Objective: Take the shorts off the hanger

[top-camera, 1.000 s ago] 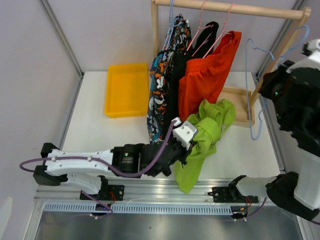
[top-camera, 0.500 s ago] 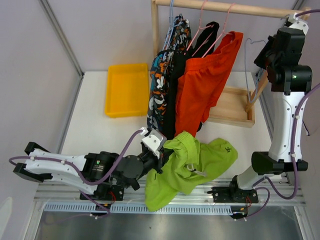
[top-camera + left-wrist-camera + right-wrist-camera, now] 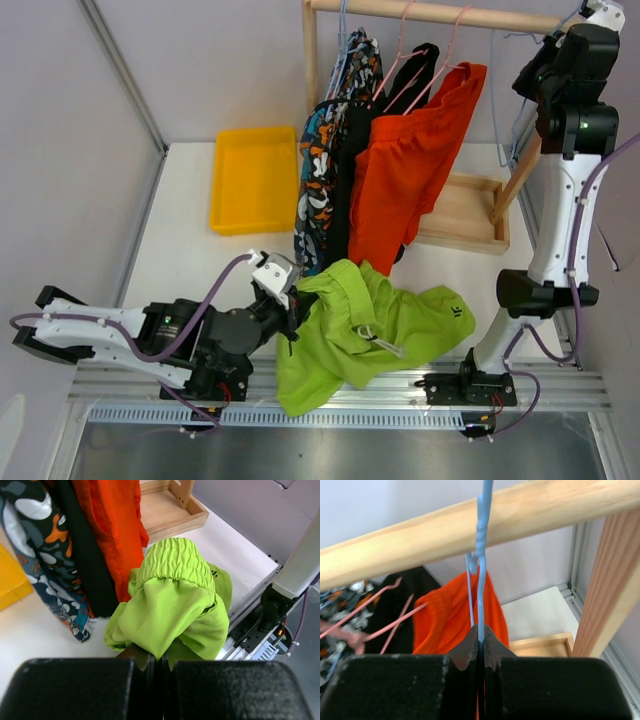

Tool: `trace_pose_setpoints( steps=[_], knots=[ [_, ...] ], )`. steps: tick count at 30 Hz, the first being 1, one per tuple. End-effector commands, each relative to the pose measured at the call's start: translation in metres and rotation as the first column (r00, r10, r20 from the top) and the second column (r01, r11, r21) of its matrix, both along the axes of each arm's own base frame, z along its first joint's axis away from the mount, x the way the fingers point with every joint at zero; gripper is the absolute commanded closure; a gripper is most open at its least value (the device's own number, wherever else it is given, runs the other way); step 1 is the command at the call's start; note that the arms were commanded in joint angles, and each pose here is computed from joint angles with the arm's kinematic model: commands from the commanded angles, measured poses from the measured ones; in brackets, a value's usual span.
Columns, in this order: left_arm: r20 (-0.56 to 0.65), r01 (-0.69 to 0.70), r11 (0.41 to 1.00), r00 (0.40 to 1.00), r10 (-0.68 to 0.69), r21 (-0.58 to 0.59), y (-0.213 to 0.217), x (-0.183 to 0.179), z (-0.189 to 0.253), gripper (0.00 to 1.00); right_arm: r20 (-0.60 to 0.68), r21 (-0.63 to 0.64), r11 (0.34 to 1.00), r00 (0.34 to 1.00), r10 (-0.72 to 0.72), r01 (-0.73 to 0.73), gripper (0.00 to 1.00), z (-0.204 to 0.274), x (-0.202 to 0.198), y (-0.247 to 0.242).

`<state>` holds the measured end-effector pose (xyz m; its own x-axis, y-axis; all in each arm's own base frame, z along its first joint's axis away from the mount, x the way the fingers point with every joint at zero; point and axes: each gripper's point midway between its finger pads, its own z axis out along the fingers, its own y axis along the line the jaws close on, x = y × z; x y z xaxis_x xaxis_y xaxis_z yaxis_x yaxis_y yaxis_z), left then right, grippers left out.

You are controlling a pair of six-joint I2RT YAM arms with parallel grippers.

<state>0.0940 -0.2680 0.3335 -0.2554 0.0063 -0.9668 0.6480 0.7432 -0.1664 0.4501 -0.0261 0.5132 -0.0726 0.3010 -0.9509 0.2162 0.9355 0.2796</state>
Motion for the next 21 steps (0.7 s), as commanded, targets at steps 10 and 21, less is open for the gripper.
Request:
trace_pose_setpoints(
  steps=[10,21],
  knots=[
    [-0.057,-0.124,0.992,0.991,0.123,-0.019,0.040,0.012,0.001,1.00,-0.052,0.059,0.998,0.998,-0.027,0.030,1.00,-0.039,0.050,-0.036],
    [0.081,-0.303,0.953,0.949,0.304,-0.033,0.104,0.044,0.071,1.00,-0.056,0.062,0.994,0.994,-0.090,0.093,0.91,-0.036,-0.021,-0.038]
  ],
)
